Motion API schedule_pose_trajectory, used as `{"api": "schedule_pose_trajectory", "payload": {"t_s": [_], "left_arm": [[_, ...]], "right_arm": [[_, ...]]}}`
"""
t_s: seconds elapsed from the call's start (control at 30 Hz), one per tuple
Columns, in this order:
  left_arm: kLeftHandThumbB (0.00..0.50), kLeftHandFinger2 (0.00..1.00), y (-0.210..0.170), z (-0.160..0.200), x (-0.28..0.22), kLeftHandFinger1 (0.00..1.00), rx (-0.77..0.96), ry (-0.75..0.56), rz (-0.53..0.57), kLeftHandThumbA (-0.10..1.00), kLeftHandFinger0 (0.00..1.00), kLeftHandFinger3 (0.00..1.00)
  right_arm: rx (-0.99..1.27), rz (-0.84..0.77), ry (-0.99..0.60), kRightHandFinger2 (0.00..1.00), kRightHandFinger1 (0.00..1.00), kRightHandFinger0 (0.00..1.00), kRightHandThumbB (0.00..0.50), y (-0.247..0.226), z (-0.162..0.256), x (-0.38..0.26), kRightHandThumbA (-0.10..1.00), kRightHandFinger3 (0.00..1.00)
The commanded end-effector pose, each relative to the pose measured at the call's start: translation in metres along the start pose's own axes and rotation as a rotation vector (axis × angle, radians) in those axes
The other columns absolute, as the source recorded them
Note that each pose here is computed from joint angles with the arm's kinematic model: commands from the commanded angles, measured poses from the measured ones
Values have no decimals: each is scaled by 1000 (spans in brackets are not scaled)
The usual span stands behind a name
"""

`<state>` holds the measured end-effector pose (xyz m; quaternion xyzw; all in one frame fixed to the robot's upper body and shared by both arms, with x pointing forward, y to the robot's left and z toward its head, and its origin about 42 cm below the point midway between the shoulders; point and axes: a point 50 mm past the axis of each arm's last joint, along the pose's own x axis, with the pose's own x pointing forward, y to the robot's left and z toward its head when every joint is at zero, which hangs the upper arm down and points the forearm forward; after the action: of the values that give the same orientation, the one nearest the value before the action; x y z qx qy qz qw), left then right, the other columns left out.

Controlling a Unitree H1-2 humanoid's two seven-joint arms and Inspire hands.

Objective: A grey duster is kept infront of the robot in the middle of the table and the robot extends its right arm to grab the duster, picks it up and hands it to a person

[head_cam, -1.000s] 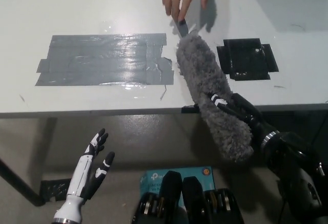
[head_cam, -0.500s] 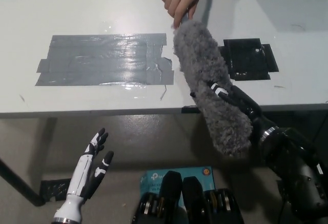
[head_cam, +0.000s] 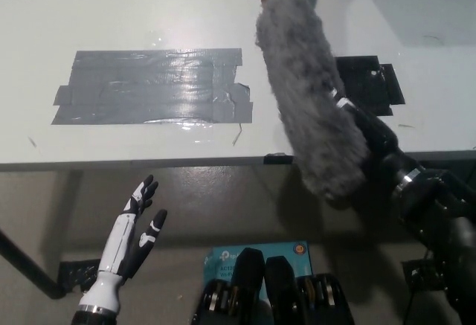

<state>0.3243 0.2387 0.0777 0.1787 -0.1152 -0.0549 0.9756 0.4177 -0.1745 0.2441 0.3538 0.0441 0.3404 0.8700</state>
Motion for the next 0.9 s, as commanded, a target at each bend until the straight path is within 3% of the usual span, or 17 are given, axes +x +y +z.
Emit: {"api": "schedule_pose_trajectory", "payload": {"t_s": [0.0,0.03,0.13,0.3,0.67,0.87], "left_arm": [[221,1000,10,10,11,1000,17,-59,20,911,1000,1000],[226,1000,10,10,11,1000,16,-59,19,916,1000,1000],[227,1000,10,10,11,1000,19,-57,16,920,1000,1000],[223,1000,10,10,10,1000,22,-54,14,925,1000,1000],[225,1000,8,5,1,1000,10,-34,18,919,1000,1000],[216,1000,3,-3,-14,1000,5,-3,11,921,1000,1000]], "right_arm": [[-73,233,-39,1000,1000,1000,432,31,17,5,854,1000],[-146,209,-56,1000,1000,1000,447,30,17,2,905,1000],[-237,138,-92,1000,1000,1000,479,29,17,-5,909,1000],[-324,77,-154,1000,1000,1000,474,32,15,-24,988,1000],[-475,-92,-255,1000,1000,1000,378,22,-15,-92,1000,1000],[-455,-228,-189,1000,1000,1000,376,-10,-56,-126,1000,1000]]}}
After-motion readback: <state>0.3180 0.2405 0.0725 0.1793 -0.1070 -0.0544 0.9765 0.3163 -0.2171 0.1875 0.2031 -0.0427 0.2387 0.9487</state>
